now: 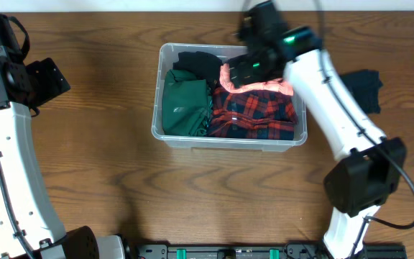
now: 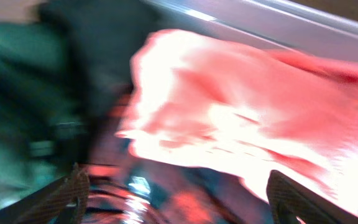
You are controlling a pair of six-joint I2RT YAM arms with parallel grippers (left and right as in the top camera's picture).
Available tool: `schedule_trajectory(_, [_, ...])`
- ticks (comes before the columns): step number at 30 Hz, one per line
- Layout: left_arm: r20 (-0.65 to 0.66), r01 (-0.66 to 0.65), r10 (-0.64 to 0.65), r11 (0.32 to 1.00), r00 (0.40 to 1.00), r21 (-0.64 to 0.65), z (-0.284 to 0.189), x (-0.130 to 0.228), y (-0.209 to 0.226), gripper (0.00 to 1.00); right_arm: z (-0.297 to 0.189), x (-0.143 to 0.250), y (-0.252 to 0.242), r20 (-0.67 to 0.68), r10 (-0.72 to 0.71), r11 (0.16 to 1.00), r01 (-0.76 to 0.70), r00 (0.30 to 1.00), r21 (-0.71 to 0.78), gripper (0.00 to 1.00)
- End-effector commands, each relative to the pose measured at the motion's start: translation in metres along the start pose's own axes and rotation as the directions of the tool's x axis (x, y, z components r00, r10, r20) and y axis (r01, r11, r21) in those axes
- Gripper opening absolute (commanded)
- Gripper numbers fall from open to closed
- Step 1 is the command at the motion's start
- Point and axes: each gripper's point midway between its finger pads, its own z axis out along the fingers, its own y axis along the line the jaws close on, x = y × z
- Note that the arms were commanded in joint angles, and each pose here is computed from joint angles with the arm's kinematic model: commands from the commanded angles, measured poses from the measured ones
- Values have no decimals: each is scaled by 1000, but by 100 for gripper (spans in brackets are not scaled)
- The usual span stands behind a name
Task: Pack container
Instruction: 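Lift the right gripper out of the bin toward the remaining black clothes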
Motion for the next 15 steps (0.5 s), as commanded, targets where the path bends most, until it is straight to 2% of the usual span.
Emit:
schedule_trajectory(1, [7,20,-20,1000,1000,-5,-2,0,3,98,-30,-9,-56,49,205,978,-206,978,28,93])
schedule_trajectory(8, [6,20,-20,1000,1000,-5,-2,0,3,98,-47,11,-169,58,437,888,-440,898,135,94])
schedule_trajectory(12, [6,20,-20,1000,1000,-5,-2,0,3,98,-50,38,-233,77,541,807,-543,837,232,96])
schedule_trajectory(15, [6,20,-20,1000,1000,-5,-2,0,3,98,-46,57,-265,85,603,758,-603,793,249,96])
